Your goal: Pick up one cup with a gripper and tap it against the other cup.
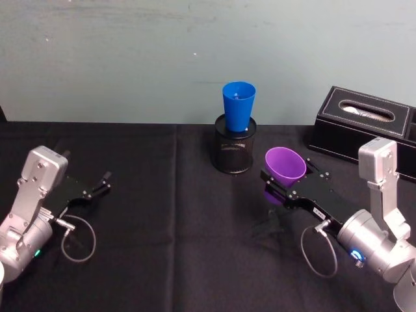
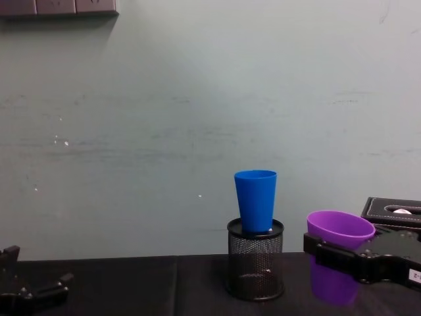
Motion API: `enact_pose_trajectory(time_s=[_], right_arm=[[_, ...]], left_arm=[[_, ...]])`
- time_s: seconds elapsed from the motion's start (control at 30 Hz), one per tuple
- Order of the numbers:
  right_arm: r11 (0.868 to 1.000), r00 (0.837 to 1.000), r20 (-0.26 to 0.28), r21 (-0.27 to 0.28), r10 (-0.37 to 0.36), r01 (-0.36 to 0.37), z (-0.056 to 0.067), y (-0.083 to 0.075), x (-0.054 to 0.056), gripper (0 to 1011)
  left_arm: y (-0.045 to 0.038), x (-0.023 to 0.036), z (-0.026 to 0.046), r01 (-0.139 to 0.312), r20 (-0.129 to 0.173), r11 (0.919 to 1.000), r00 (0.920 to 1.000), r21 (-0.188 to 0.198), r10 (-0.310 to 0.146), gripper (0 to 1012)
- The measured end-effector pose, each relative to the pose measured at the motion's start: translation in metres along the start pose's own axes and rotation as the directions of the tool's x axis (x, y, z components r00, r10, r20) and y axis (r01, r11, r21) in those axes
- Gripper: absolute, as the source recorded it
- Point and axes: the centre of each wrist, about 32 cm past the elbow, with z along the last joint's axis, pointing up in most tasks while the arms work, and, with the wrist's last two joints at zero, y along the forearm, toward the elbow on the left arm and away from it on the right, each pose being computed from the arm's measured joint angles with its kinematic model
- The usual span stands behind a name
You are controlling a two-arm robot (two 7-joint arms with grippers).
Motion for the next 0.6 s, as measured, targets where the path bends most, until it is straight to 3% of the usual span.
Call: enact_pose_trajectory(time_s=[0.6], right_arm=[[1.000, 1.000, -0.003, -0.003, 0.000, 0.000, -0.0016, 0.0008, -0.0007, 736]], left_arm=[[0.0000, 0.0000, 0.0000, 0.000, 0.000, 1.0000, 1.0000, 0.000, 0.000, 1011]])
